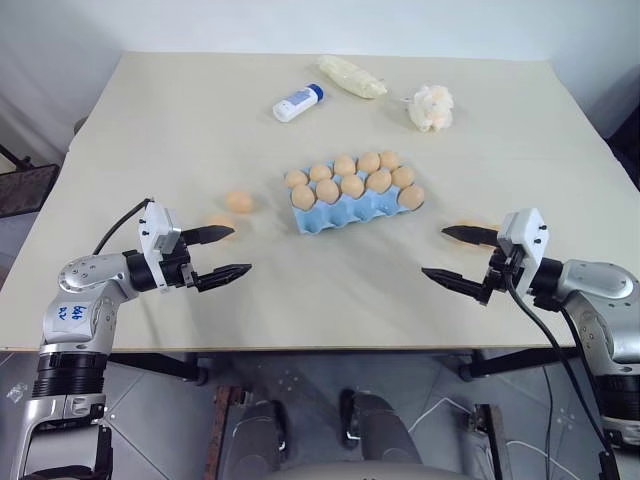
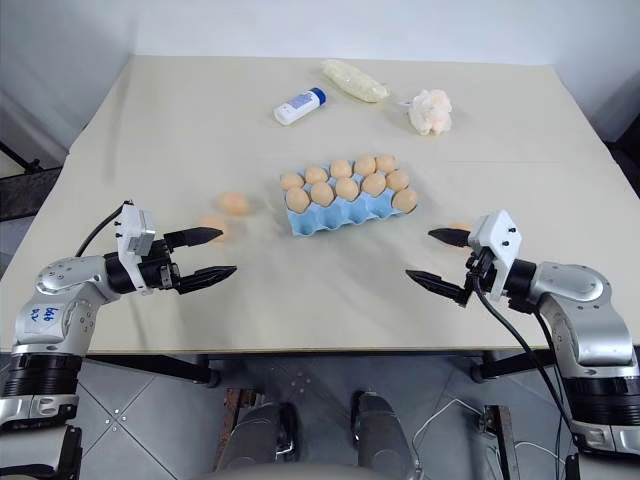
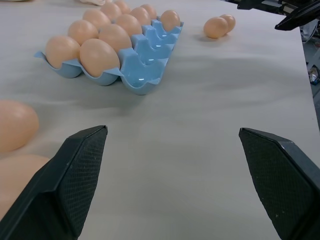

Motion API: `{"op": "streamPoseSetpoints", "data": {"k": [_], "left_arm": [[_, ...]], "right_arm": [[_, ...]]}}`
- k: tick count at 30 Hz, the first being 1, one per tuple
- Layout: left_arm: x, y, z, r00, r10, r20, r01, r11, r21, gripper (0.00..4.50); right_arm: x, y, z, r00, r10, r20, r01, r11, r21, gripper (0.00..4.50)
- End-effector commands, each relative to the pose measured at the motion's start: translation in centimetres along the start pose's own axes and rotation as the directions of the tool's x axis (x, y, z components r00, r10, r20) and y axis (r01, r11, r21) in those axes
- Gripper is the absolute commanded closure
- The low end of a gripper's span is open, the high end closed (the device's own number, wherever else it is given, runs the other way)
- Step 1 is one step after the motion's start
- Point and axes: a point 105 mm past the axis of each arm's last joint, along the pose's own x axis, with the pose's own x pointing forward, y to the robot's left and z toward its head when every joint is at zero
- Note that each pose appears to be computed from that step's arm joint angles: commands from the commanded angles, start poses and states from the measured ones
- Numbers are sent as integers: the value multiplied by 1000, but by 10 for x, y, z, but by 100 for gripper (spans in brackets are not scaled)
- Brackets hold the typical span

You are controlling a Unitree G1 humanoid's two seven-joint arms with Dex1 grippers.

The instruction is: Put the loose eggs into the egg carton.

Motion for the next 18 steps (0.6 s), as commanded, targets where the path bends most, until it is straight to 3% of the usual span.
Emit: {"op": "streamPoseSetpoints", "data": {"k": [1,11,18], "left_arm": [[-5,3,5,1000,11,-1,-11,999,34,1],[4,14,16,996,83,22,-84,996,40,1],[9,4,23,995,-19,98,6,991,136,1]], "right_arm": [[-2,-5,11,999,-15,29,16,999,-43,0],[-5,-9,17,996,-73,51,75,996,-42,0],[-20,-21,34,947,-299,119,303,953,-12,0]]}}
